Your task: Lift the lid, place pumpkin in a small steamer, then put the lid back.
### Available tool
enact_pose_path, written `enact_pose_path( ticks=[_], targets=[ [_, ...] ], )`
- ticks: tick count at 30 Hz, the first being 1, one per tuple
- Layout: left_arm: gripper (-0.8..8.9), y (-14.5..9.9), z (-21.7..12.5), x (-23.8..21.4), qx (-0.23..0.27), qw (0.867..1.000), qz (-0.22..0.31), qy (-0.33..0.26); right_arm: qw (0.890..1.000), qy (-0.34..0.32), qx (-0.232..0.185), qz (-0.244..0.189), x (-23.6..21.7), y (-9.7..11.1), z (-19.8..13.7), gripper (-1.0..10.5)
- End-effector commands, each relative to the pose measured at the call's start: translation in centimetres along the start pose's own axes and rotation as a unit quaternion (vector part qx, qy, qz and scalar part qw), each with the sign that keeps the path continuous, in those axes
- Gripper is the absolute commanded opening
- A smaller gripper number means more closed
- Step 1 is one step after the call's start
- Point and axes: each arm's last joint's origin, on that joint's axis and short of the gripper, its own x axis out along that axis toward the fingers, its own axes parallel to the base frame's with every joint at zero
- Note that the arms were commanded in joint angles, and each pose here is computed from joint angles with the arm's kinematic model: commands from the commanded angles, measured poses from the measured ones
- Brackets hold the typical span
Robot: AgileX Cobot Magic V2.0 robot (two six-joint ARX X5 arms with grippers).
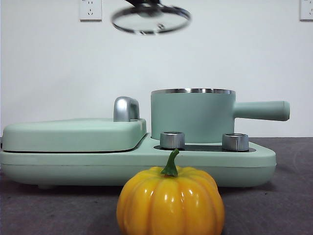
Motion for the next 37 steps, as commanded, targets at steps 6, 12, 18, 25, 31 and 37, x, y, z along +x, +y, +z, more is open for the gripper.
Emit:
enact_pose_path(
  ticks=[6,12,18,25,31,37],
  targets=[
    [0.17,5.3,0.7,-3.1,-0.026,0.996,0.072,-0.036,0.998,0.065,0.007,0.026,2.0,1.6,1.3,5.5],
    [0.17,8.7,0.0,-4.0,-0.05,0.991,0.118,-0.034,0.993,0.113,-0.019,0.028,4.6,3.6,2.3,5.5],
    [0.17,11.1,-0.6,-4.9,-0.068,0.986,0.151,-0.033,0.982,0.182,-0.052,-0.006,8.1,6.0,2.4,5.5],
    [0.17,12.5,-1.0,-5.4,-0.082,0.982,0.169,-0.032,0.944,0.312,-0.094,-0.044,12.9,8.6,0.8,5.5],
    [0.17,12.7,-1.1,-5.5,-0.084,0.981,0.173,-0.032,0.917,0.376,-0.128,-0.04,16.6,10.9,-1.2,5.6],
    [0.17,12.7,-1.1,-5.5,-0.085,0.981,0.173,-0.032,0.891,0.425,-0.152,-0.049,19.6,12.0,-3.4,6.0]
  ],
)
